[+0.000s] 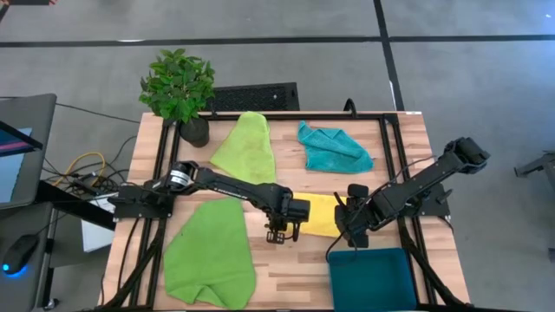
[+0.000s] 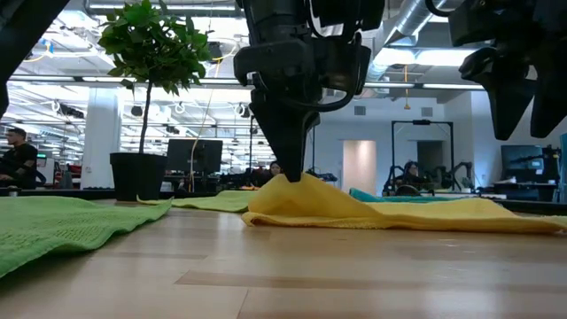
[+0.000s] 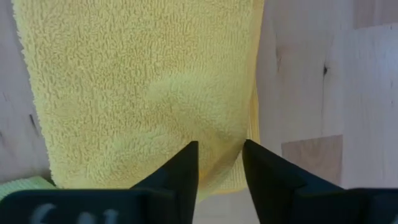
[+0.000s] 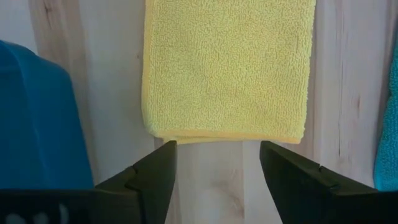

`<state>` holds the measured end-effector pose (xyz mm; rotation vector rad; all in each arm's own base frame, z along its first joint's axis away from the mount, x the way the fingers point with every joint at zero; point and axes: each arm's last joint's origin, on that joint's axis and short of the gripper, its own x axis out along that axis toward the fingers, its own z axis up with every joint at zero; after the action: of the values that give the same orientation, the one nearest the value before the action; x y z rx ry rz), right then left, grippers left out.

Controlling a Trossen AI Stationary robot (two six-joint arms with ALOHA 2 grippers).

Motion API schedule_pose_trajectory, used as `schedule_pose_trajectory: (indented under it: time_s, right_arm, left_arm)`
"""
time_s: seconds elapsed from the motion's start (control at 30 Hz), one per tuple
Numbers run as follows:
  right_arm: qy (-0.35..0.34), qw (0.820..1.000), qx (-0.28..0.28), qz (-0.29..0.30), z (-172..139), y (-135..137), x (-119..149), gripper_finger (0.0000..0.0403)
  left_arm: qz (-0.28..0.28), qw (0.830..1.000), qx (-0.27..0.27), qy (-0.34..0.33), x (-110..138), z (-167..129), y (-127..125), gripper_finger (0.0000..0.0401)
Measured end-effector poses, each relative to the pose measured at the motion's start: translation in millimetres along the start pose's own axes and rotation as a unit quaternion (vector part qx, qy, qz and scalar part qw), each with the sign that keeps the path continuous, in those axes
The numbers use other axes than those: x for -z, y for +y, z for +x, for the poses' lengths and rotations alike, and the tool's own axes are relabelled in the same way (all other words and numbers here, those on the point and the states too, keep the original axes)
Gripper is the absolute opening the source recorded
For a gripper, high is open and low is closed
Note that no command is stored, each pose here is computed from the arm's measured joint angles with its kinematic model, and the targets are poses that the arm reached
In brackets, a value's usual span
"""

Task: Fold microfiber towels
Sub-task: Fold the yellow towel

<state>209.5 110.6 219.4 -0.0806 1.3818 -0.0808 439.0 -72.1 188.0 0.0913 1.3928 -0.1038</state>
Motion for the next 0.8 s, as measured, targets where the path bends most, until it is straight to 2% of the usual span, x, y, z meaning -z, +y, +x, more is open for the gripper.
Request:
schedule_pose_trajectory:
  time_s: [0.1,0.2,0.33,0.5,0.8]
  right_arm:
    - [0.003,1.0,0.001,0.0,0.0,-0.2,0.5,0.0255]
    - [0.003,1.0,0.002,0.0,0.0,-0.2,0.6,0.0255]
    - [0.003,1.0,0.002,0.0,0.0,-0.3,0.6,0.0255]
    - [0.003,1.0,0.002,0.0,0.0,-0.3,0.6,0.0255]
    - [0.005,1.0,0.006,0.019,1.6,-8.4,-3.4,0.0255]
  left_arm:
    - [-0.028,1.0,0.005,0.007,1.3,-0.2,-0.2,0.0136]
    - [-0.026,0.999,0.027,0.027,4.9,-0.4,-1.5,0.0139]
    - [-0.037,0.998,0.028,0.046,9.5,-4.5,-1.4,0.0139]
    - [-0.049,0.997,0.004,0.051,13.0,-15.7,3.8,0.0139]
    - [-0.069,0.996,-0.047,-0.002,14.8,-57.9,32.1,0.0139]
